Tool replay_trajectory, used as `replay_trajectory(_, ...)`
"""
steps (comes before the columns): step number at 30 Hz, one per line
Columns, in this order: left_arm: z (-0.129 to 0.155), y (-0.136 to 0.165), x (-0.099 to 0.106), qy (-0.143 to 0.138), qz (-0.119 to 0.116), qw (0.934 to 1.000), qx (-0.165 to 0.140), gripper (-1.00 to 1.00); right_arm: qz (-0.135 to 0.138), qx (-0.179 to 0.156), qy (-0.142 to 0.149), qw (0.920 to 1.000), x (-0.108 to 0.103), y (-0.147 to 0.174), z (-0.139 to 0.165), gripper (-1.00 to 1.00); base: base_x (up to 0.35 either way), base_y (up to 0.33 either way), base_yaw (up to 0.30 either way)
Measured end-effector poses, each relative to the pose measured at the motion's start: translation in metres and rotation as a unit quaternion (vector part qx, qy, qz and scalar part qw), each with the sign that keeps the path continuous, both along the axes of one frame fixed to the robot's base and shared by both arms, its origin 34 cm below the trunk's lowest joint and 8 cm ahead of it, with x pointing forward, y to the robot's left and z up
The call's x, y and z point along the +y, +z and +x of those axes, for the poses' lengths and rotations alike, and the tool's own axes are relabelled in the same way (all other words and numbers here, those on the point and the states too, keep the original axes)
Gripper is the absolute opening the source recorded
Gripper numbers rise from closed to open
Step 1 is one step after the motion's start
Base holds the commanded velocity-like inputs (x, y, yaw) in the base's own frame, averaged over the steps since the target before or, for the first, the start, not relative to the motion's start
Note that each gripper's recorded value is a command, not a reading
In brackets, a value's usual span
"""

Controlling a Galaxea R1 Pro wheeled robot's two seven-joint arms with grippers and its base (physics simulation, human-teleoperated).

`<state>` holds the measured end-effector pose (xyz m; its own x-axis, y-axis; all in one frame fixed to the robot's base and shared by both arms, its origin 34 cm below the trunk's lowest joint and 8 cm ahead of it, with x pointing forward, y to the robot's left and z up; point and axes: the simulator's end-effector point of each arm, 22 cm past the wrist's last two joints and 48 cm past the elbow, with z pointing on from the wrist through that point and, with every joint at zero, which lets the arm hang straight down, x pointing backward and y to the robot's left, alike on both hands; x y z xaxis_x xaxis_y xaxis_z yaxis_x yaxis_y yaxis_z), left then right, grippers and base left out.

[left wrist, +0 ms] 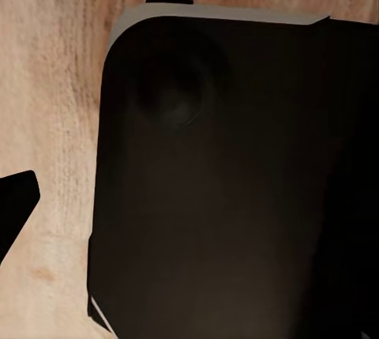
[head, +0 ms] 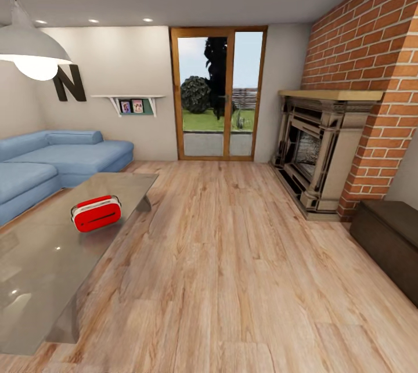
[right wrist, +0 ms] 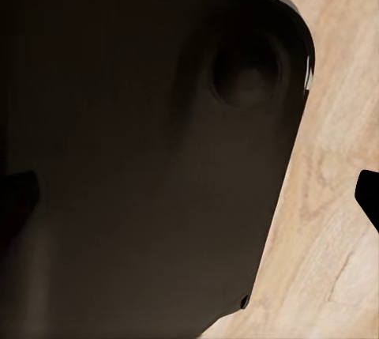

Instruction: Turn on the radio receiver that's on the table in the living room.

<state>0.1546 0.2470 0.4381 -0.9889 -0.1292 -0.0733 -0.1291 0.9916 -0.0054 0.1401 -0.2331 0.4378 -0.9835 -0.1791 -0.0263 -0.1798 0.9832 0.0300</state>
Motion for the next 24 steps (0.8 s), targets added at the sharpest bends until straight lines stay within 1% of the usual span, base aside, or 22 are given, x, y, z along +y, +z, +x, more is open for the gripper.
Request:
replay_trajectory(4, 0.0003, 0.0000, -0.0001, 0.000, 0.000, 1.0000, -0.001, 1.00, 0.000, 0.000, -0.009, 1.0000, 0.0013, 0.0000, -0.0001, 1.00, 0.000, 0.000, 0.000)
replay_trajectory(7, 0.0004, 0.0000, -0.0004, 0.000, 0.000, 1.0000, -0.001, 1.00, 0.001, -0.002, -0.008, 1.0000, 0.0031, 0.0001, 0.0008, 1.00, 0.000, 0.000, 0.080)
replay_trajectory(13, 0.0004, 0.0000, -0.0008, 0.000, -0.001, 1.0000, -0.001, 1.00, 0.003, -0.004, -0.009, 0.9999, 0.0067, 0.0003, 0.0016, 1.00, 0.000, 0.000, 0.254)
replay_trajectory(24, 0.0004, 0.0000, -0.0005, 0.000, -0.001, 1.0000, -0.001, 1.00, 0.004, -0.004, -0.010, 0.9999, 0.0070, 0.0003, 0.0015, 1.00, 0.000, 0.000, 0.278)
